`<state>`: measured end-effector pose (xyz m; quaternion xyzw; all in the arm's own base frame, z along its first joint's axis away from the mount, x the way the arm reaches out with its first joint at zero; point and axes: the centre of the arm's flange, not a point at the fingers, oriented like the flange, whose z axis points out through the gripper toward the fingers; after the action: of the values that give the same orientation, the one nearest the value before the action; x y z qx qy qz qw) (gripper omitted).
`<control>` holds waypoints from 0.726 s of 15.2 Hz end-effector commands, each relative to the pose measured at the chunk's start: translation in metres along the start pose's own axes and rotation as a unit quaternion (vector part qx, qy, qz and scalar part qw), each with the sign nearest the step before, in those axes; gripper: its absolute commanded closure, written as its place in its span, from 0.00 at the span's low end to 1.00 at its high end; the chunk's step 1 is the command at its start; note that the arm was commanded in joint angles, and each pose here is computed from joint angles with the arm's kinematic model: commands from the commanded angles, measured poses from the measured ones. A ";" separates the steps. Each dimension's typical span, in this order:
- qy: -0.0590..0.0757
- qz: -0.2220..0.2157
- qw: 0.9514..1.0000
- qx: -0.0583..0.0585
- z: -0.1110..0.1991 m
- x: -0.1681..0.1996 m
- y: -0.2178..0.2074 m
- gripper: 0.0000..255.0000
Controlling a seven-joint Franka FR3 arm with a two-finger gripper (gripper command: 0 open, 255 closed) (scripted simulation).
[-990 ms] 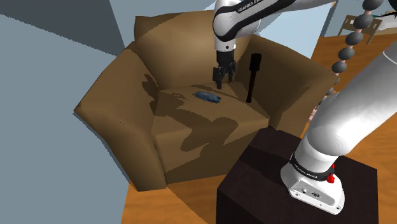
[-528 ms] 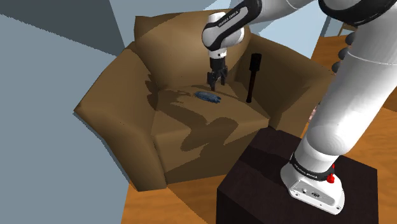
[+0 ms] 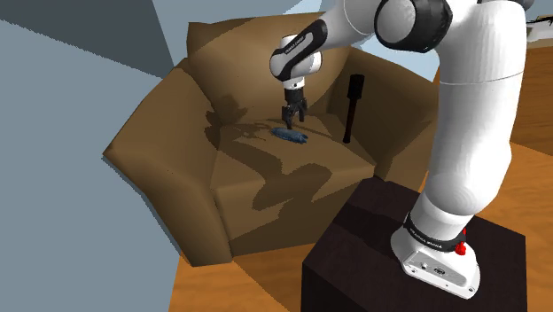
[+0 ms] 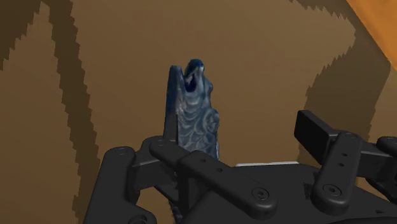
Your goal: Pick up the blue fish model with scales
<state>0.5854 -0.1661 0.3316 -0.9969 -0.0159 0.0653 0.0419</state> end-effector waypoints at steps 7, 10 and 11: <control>-0.007 -0.013 1.000 0.003 0.048 0.054 0.031 0.00; -0.007 -0.013 1.000 0.003 0.064 0.056 0.033 0.00; -0.007 -0.013 1.000 0.003 0.069 0.057 0.033 0.00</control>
<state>0.6341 -0.1915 0.2579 -0.9960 -0.0292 0.0717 0.0456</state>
